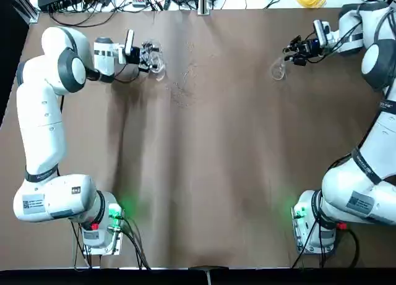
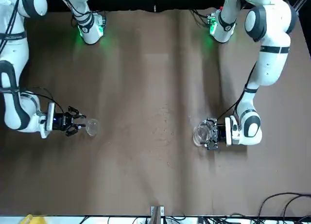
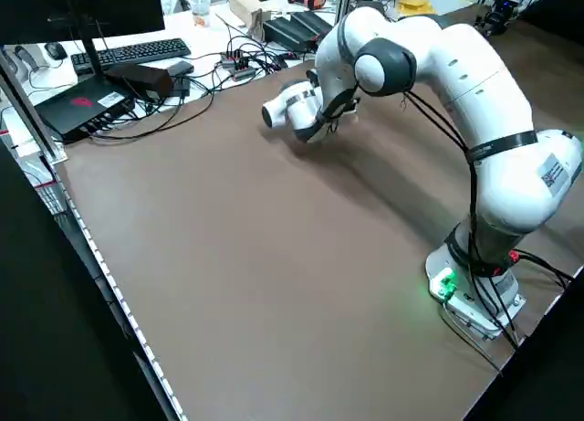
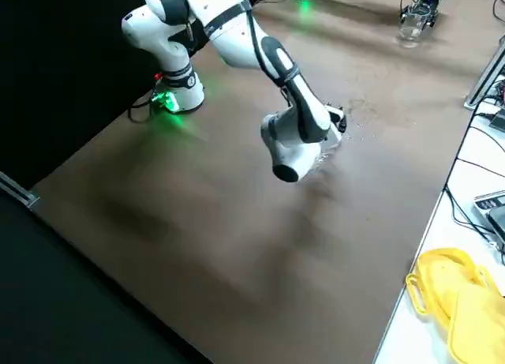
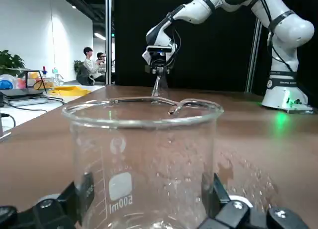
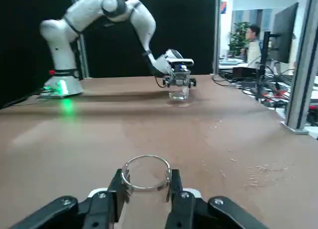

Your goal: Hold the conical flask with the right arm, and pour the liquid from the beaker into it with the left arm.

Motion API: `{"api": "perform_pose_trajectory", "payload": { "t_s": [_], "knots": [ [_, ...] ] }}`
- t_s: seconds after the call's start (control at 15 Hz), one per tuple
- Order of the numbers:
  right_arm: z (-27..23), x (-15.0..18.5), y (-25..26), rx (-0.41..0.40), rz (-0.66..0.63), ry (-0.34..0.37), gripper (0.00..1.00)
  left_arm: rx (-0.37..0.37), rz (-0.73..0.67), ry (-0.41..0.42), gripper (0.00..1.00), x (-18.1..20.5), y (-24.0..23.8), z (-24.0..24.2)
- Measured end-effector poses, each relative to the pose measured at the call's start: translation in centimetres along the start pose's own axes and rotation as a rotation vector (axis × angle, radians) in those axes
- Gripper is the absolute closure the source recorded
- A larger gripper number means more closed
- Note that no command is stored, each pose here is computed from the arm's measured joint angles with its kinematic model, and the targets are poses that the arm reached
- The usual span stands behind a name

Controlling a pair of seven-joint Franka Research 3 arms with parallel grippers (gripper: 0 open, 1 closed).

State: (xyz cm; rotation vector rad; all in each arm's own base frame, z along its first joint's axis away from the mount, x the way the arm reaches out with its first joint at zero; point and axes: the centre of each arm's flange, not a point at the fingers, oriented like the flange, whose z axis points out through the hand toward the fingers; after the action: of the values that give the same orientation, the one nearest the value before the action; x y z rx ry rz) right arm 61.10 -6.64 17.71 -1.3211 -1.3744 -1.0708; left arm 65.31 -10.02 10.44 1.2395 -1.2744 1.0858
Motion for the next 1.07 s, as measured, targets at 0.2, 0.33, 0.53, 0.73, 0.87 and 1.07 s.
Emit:
{"api": "perform_pose_trajectory", "payload": {
  "t_s": [0.2, 0.33, 0.53, 0.73, 0.87, 1.07],
  "knots": [
    [4.7, 0.6, 1.5, -0.068, 0.002, 0.011, 0.61, -0.017, -0.019, -0.043, 0.02, 4.2, -1.2, 2.7],
    [8.9, 1.4, 2.4, -0.116, 0.005, 0.001, 0.61, -0.024, -0.011, -0.079, 0.02, 6.9, -1.7, 4.9],
    [15.3, 3.1, 3.0, -0.176, 0.010, -0.017, 0.61, -0.022, -0.005, -0.138, 0.02, 10.2, -2.1, 8.5],
    [20.5, 4.3, 3.0, -0.210, 0.020, -0.022, 0.61, -0.009, -0.034, -0.191, 0.02, 12.3, -2.0, 11.9],
    [23.0, 4.4, 1.8, -0.228, 0.050, -0.025, 0.61, 0.001, -0.077, -0.224, 0.02, 13.9, -1.7, 14.6],
    [25.6, 5.0, 0.7, -0.259, 0.081, -0.010, 0.61, 0.028, -0.112, -0.254, 0.02, 15.5, -1.6, 16.3]
  ]
}}
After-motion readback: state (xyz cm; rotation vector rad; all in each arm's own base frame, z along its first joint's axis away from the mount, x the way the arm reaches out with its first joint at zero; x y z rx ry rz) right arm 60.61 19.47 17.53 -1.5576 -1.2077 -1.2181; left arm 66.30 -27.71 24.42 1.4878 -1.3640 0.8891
